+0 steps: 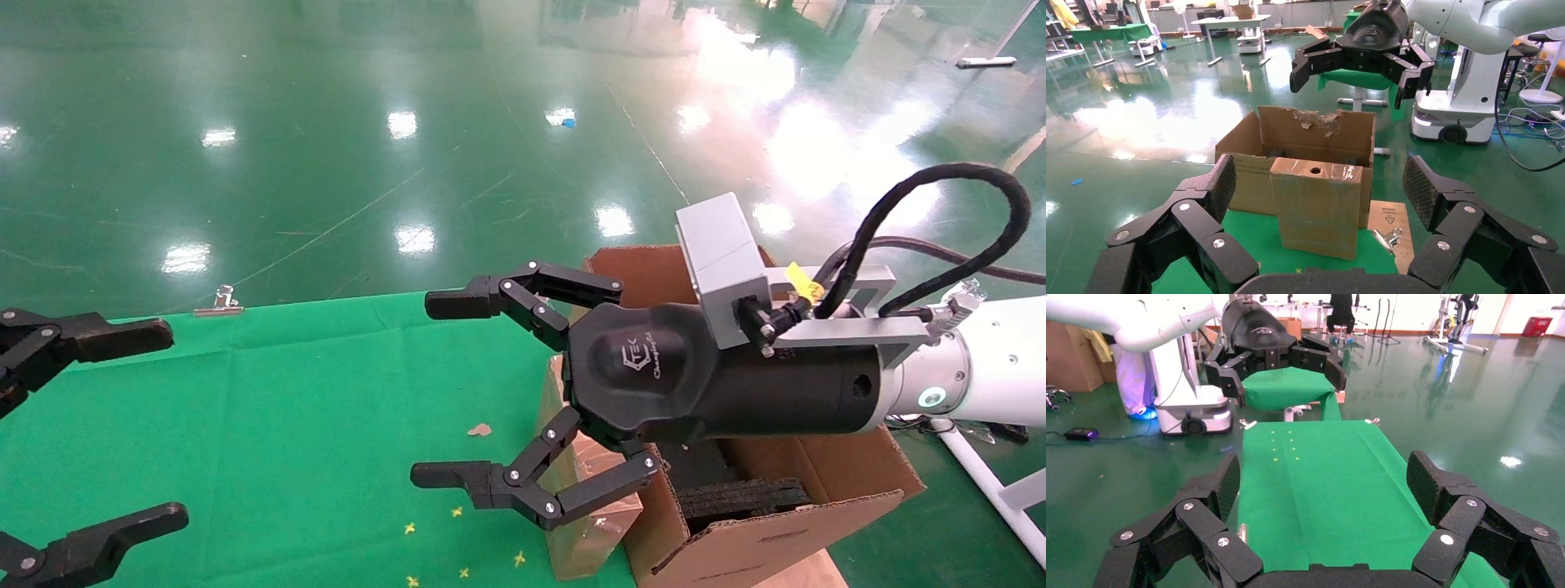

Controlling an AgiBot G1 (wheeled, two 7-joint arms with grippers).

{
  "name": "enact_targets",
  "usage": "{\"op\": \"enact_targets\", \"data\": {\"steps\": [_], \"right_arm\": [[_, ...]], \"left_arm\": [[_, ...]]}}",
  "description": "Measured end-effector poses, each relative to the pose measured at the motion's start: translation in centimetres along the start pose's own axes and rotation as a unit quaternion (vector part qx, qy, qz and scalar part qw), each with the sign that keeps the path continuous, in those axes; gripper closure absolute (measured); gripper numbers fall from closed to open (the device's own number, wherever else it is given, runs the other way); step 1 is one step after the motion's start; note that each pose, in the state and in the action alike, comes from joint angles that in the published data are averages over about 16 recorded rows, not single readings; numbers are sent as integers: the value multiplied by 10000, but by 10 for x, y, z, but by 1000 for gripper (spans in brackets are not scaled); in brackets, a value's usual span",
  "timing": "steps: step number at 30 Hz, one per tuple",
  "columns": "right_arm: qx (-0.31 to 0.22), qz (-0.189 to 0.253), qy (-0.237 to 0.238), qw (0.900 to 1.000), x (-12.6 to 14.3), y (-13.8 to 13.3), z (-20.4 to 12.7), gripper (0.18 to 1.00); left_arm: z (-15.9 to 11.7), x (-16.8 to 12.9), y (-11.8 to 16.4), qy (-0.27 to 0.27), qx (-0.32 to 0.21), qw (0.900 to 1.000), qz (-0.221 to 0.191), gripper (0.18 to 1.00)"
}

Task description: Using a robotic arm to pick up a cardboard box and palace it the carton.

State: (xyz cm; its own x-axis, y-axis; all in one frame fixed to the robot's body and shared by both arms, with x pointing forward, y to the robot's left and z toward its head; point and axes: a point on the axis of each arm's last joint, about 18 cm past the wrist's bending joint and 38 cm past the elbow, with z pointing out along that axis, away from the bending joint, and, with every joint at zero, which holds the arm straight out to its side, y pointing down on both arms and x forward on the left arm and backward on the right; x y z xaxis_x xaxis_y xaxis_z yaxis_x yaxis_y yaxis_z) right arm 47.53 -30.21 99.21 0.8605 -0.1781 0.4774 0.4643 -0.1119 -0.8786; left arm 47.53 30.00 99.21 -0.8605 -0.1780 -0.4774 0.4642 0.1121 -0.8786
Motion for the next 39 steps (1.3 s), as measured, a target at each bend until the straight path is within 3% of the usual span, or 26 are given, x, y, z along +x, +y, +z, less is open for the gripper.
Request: {"op": "enact_targets", "data": {"steps": [17, 26, 32, 39], "right_arm": [[-67, -7, -14, 10000, -1, 1, 1, 178], [-839, -18, -194, 9963, 2, 17, 18, 178], [-1926, -60, -535, 9798, 10, 41, 49, 178], [-3299, -240, -830, 9400, 27, 55, 81, 178]], "left_arm": [[0, 0, 0, 0, 0, 10000, 0, 184], [0, 0, 0, 0, 0, 10000, 0, 184], [0, 0, 0, 0, 0, 10000, 0, 184], [0, 0, 0, 0, 0, 10000, 0, 184]]}}
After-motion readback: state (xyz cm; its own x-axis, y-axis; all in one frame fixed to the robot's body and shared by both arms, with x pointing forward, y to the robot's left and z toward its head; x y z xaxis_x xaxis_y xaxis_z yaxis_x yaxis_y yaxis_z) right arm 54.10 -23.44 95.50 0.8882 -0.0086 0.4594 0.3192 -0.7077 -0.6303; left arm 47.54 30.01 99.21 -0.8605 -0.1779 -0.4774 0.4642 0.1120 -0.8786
